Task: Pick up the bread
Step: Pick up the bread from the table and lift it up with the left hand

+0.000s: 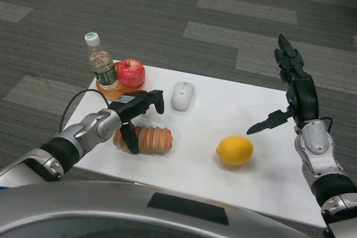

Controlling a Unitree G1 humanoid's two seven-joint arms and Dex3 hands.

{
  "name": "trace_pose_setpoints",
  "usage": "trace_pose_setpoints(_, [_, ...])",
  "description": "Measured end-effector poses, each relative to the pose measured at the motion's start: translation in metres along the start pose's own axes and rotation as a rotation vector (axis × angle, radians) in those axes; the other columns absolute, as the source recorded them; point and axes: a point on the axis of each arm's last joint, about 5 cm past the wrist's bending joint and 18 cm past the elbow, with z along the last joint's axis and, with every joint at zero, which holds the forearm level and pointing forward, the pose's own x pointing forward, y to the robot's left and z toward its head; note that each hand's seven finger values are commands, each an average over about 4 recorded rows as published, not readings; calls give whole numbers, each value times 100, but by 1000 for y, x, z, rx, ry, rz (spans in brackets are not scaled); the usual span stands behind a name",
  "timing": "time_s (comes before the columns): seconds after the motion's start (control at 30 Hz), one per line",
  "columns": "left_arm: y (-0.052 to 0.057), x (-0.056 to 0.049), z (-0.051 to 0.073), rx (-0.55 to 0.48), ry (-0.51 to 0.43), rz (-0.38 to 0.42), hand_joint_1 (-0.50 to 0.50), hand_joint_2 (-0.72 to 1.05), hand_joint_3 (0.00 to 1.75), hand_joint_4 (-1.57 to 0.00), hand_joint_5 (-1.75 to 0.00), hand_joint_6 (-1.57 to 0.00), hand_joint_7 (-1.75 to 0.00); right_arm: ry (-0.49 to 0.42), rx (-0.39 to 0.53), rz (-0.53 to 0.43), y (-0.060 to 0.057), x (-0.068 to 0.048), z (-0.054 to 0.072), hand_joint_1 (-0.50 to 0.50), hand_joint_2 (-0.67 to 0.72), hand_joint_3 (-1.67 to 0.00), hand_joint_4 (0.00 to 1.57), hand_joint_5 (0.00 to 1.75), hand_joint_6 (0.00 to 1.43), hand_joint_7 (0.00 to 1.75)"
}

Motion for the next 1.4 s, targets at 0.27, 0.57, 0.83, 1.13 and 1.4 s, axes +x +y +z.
trace_pose_setpoints(0.27, [3,0,-1,-37,14,-9,23,105,9,-91,-175,-42,-168,0,0,0,0,0,0,-21,22,0,0,0,0,0])
trace_pose_setpoints(0.57, [11,2,-2,-94,41,-73,36,105,9,-145,-175,-30,-168,0,0,0,0,0,0,-21,22,0,0,0,0,0])
trace_pose_setpoints(0.83, [11,14,1,-89,52,-200,34,105,9,-142,-175,-34,-168,1,1,0,0,-1,0,-21,22,0,0,0,0,0])
trace_pose_setpoints(1.13, [10,16,1,-95,63,-227,43,91,9,-136,-175,-33,-168,1,1,0,0,-1,0,-21,22,0,0,0,0,0])
trace_pose_setpoints(1.4, [12,20,3,-111,95,-275,46,80,9,-25,-175,-6,-127,2,1,0,0,-1,0,-21,22,0,0,0,0,0])
